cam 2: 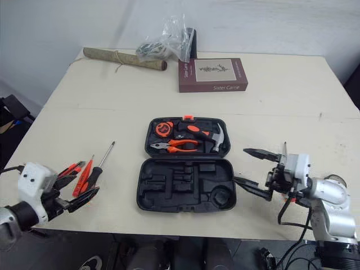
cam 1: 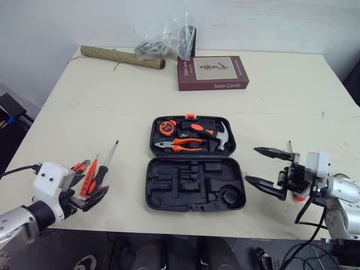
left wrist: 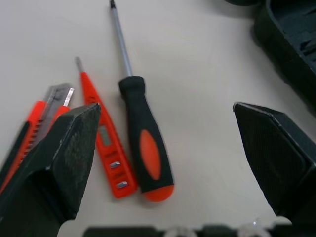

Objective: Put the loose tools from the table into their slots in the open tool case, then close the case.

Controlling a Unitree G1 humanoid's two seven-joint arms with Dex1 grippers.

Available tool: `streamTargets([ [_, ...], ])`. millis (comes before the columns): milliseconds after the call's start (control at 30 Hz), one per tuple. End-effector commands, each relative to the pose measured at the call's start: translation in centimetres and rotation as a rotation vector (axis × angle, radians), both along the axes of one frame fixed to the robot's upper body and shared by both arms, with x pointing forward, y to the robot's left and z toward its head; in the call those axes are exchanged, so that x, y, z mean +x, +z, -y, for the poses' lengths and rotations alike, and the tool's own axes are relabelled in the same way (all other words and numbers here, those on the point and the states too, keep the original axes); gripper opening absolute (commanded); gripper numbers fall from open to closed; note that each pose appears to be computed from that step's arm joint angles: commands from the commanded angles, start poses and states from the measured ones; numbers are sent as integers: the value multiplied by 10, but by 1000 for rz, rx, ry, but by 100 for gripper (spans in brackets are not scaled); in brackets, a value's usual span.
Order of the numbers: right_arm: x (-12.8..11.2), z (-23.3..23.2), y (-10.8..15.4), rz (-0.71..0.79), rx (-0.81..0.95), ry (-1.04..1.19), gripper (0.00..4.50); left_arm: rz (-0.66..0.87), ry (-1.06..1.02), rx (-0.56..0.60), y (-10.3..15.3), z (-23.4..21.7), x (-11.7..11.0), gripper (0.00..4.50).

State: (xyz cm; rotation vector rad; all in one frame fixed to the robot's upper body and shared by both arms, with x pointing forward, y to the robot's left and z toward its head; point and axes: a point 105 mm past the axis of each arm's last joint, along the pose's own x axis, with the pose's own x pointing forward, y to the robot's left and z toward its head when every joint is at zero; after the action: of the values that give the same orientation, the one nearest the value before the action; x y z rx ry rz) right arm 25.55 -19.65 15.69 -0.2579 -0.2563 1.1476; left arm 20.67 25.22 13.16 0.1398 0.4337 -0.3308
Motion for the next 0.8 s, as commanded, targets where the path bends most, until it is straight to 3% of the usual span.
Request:
streamTargets([
  [33, -3, -13, 13, 45, 13, 59, 450, -15, 22, 1, -6, 13, 2, 437],
  [800, 2, -32, 32, 44, 9, 54, 450, -114, 120, -13, -33, 21, 24, 437],
])
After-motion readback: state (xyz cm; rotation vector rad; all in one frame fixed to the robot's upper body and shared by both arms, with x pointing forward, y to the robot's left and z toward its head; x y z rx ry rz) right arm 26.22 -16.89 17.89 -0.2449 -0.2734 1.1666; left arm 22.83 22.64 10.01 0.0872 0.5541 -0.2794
